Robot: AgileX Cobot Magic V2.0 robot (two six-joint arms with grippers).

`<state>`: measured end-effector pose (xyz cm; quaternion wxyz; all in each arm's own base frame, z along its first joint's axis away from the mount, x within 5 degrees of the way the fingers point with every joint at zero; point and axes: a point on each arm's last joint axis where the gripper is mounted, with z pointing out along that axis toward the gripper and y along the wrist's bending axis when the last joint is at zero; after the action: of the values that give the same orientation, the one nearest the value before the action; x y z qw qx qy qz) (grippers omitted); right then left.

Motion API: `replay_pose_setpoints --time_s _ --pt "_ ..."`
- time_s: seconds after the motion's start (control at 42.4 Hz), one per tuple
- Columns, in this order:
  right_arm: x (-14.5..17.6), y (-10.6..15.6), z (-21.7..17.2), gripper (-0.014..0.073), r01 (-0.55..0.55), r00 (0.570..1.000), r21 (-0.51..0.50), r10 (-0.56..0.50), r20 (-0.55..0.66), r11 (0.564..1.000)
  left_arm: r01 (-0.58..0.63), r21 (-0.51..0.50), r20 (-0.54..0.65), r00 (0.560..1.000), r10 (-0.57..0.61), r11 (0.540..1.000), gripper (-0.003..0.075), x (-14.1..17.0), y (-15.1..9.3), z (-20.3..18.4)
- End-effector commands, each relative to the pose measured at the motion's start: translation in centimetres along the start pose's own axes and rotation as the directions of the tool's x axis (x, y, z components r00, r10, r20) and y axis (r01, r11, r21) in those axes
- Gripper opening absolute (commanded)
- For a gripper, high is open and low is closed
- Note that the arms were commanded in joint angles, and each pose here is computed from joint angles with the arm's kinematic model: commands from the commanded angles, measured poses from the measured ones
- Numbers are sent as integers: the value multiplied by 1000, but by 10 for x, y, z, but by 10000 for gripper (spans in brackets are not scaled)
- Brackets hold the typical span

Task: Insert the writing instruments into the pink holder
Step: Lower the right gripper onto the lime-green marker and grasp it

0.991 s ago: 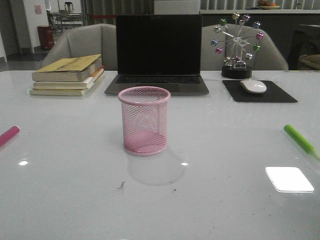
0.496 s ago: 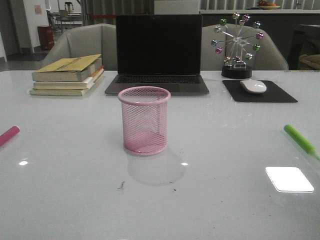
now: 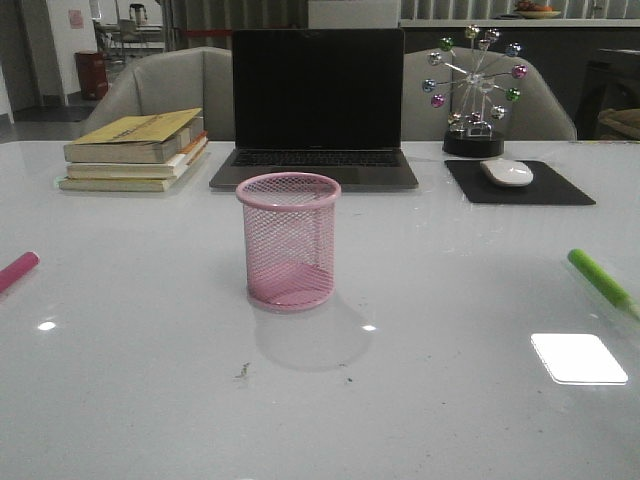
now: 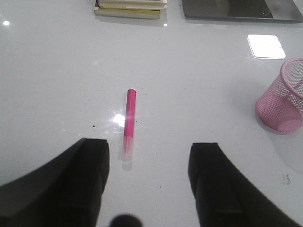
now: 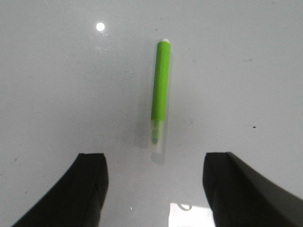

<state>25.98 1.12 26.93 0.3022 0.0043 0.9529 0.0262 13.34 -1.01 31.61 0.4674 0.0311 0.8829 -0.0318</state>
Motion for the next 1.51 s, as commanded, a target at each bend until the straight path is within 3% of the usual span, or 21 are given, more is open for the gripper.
replay_pose_setpoints --time_s 0.0,0.189,0.661,0.873,1.487 --pt "-23 -1 5 540 15 1000 8 -15 18 1000 13 7 107 994 -14 1000 396 -16 -1 -6" --pt "-43 -1 40 540 13 996 9 -12 -86 1000 13 7 107 994 -14 1000 356 -16 -1 -6" --pt "-62 -3 105 513 16 981 15 -12 -191 1000 13 7 107 994 -14 1000 328 -16 -1 -6" --pt "-63 -4 119 353 26 980 21 -21 -197 999 13 7 107 994 -14 1000 328 -16 -1 -6" --pt "-56 -5 143 342 25 976 22 -19 -215 999 13 7 107 994 -14 1000 328 -16 -1 -6"
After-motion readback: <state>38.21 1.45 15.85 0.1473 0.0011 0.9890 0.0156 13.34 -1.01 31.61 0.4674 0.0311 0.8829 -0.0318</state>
